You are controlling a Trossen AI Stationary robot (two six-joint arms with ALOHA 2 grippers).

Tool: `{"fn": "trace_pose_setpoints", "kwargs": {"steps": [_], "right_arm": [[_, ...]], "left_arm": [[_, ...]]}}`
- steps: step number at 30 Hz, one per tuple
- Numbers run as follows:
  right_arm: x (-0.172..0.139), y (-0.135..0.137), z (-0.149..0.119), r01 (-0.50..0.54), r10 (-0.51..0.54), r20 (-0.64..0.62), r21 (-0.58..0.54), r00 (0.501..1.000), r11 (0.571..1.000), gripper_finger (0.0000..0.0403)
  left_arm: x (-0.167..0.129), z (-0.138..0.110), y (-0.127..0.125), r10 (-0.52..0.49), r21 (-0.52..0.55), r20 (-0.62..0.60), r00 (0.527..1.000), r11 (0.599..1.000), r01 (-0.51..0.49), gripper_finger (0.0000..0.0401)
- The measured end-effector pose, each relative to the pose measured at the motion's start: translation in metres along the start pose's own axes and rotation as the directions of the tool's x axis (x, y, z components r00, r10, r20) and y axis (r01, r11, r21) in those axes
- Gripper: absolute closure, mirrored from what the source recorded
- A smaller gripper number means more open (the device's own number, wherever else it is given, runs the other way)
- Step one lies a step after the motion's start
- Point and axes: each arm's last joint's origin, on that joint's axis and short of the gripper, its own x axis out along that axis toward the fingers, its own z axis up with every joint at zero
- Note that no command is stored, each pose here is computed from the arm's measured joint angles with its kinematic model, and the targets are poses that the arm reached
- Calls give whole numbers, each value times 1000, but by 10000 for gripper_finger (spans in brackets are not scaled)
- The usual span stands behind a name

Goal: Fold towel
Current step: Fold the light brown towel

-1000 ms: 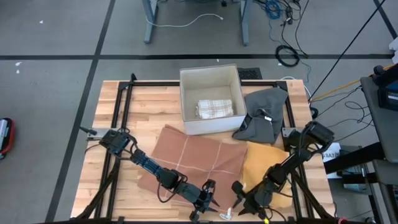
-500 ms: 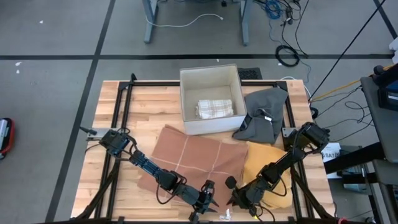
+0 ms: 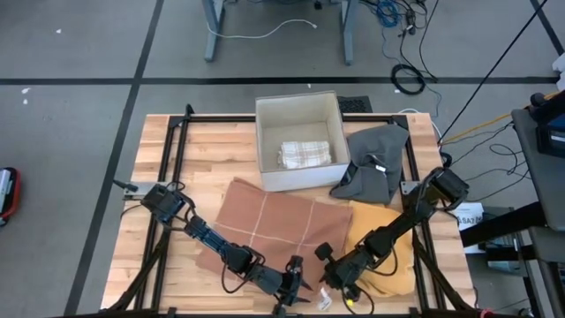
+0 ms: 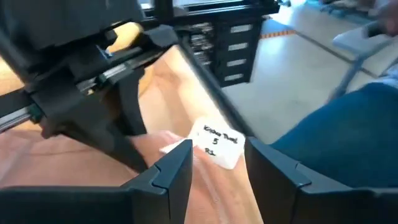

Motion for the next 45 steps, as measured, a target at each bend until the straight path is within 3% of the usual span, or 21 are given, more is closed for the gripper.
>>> {"fn": "trace_pose_setpoints", "kwargs": {"steps": [3, 7, 13, 15, 18, 21, 26, 35, 39, 42, 45], "right_arm": [[0, -5, 1, 11, -11, 4, 13, 1000, 1000, 396], [1, -9, 0, 16, -16, -5, 39, 1000, 999, 396], [1, -18, -1, 33, -33, -13, 67, 999, 997, 396], [1, -19, -2, -2, 4, -23, 87, 1000, 996, 396], [1, -15, -3, -134, 138, -29, 109, 990, 985, 388], [-1, -8, -5, -200, 209, -58, 130, 976, 971, 366], [-11, 1, -5, -219, 232, -112, 119, 966, 969, 302], [-42, 0, 18, -255, 257, -14, 96, 966, 962, 194], [-53, -2, 27, -236, 234, 37, 69, 972, 969, 186], [-51, -7, 25, -119, 117, 24, 72, 993, 990, 195], [-43, -11, 19, -78, 79, -9, 71, 997, 994, 205]], "left_arm": [[8, -8, 5, 92, 29, -33, 995, 995, -91, 246], [13, -3, 12, 114, 33, -26, 993, 993, -113, 246], [26, 0, 13, 149, 23, -116, 982, 989, -147, 246], [35, 4, 12, 153, 24, -110, 982, 988, -151, 246], [45, 14, 7, 148, 21, -87, 985, 989, -147, 246], [49, 15, -1, 139, 53, -111, 984, 990, -134, 246], [48, 19, -12, 148, 67, -111, 983, 988, -141, 246], [47, 16, -17, 123, 52, -136, 983, 992, -117, 246], [48, 16, -12, 130, 35, -143, 981, 991, -127, 246], [48, 16, -13, 129, 34, -142, 981, 991, -126, 246], [48, 15, -13, 117, 33, -145, 982, 993, -114, 246]]}}
